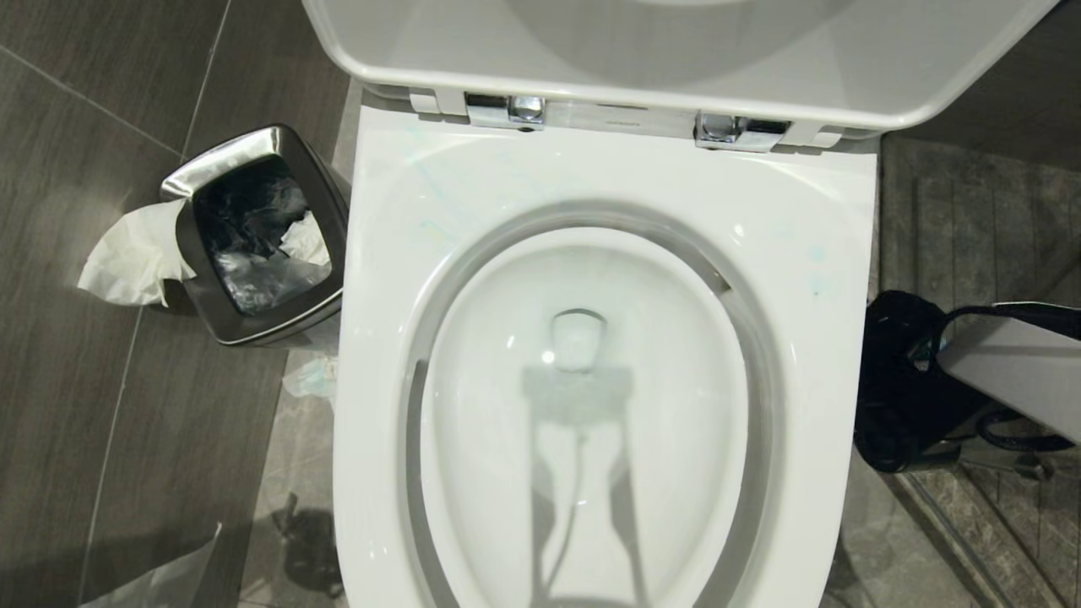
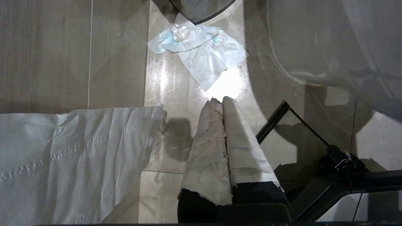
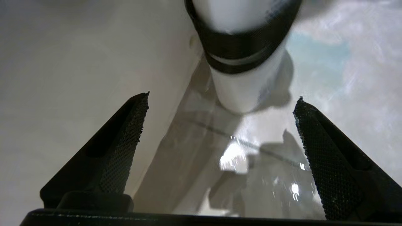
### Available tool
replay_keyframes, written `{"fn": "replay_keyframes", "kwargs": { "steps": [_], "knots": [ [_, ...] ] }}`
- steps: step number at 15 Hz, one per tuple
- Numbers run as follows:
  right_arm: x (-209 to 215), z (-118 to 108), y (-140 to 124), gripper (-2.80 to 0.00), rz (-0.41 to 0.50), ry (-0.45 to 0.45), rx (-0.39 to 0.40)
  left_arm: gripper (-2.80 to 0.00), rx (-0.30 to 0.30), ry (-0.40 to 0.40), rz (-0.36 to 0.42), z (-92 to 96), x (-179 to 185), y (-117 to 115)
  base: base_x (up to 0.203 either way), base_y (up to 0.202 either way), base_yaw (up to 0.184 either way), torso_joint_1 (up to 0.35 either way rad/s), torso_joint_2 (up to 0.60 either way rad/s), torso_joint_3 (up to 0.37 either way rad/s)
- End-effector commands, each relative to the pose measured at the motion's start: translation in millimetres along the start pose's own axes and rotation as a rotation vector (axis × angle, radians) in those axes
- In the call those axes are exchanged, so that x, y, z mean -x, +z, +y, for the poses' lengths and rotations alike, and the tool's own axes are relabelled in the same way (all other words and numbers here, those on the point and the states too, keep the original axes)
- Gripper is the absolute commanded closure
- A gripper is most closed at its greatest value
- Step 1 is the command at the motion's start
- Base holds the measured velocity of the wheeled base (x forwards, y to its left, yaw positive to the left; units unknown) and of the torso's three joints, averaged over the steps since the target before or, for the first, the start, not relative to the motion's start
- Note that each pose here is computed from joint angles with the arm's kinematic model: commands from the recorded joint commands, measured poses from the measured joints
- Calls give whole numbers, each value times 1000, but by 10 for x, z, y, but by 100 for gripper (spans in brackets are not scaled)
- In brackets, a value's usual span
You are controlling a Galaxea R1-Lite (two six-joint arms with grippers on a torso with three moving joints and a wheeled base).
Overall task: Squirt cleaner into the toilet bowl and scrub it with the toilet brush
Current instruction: Pour in the cleaning agent
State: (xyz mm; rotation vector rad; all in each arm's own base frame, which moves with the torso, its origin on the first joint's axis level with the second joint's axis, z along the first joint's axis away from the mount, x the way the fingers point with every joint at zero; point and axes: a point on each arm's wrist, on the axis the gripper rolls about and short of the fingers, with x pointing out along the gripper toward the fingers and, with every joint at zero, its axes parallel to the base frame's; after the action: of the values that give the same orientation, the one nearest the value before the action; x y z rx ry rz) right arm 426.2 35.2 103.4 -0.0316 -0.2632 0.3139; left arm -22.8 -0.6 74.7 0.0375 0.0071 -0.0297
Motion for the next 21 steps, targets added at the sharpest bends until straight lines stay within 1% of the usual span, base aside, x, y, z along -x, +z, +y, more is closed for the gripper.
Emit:
{"fn": "replay_keyframes", "kwargs": {
  "steps": [1, 3, 5, 11, 14, 18, 21],
  "knots": [
    [-80, 16, -35, -280, -26, 8, 17, 0, -2, 0, 3, 0, -2, -8, 0, 0, 0, 0, 0, 0],
    [-106, 21, -64, -280, -29, 9, 48, 0, -1, 0, 3, 0, -2, -8, 0, 0, 0, 0, 0, 0],
    [-114, 46, -68, -280, -30, 14, 54, 0, -1, 0, 3, 0, -2, -8, 0, 0, 0, 0, 0, 0],
    [-186, 12, 44, -280, -80, 1, 142, 0, -1, 0, 3, 0, -2, -8, 0, 0, 0, 0, 0, 0],
    [-201, 8, 105, -280, -98, -1, 157, 0, -1, 0, 3, 0, -2, -8, 0, 0, 0, 0, 0, 0],
    [-322, -43, 208, -280, -167, -13, 204, 0, -1, 0, 3, 0, -2, -8, 0, 0, 0, 0, 0, 0],
    [-339, -48, 184, -280, -168, -14, 205, 0, -1, 0, 3, 0, -2, -8, 0, 0, 0, 0, 0, 0]
  ]
}}
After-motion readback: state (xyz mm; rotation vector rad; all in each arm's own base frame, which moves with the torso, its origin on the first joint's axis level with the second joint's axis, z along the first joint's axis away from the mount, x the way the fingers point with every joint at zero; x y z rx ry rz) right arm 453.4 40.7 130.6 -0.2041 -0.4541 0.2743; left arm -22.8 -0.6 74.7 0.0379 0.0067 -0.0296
